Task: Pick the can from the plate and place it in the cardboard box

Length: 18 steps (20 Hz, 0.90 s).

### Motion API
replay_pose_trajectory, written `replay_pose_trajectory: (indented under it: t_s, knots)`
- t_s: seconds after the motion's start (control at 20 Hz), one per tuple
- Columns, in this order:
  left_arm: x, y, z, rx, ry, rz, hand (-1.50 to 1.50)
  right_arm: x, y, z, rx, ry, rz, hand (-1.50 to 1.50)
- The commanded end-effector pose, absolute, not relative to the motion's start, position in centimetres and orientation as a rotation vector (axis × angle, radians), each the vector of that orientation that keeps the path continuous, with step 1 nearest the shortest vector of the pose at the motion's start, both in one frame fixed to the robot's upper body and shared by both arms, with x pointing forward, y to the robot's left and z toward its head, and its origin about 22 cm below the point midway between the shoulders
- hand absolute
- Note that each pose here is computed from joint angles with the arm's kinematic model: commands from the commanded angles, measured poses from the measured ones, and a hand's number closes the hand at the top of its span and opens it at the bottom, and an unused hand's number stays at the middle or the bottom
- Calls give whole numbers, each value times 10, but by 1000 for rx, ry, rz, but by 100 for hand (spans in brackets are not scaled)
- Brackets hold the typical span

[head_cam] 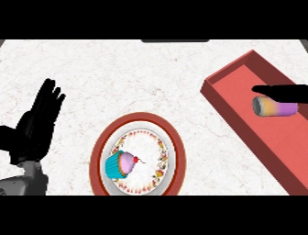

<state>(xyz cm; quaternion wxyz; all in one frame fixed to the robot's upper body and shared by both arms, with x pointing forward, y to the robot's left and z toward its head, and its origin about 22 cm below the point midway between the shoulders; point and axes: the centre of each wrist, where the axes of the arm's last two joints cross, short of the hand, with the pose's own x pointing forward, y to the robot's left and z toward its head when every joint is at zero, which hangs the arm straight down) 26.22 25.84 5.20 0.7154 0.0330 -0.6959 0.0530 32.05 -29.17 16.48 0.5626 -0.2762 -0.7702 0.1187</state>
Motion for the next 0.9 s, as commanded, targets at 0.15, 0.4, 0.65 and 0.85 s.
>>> replay_pose_trajectory:
  t_s: [0.15,0.4,0.65,0.85]
  knots:
    - [269,247,52,73,-1556,125,0,299,-340,173,-452,-1845,-7,-150]
    - [257,284,35,42,-1546,134,0,285,-387,159,-492,-1873,-68,-150]
    - [258,279,66,58,-1542,96,0,276,-405,151,-491,-1898,-121,-150]
    - [261,233,57,62,-1550,121,0,258,-436,131,-497,-1893,-118,-150]
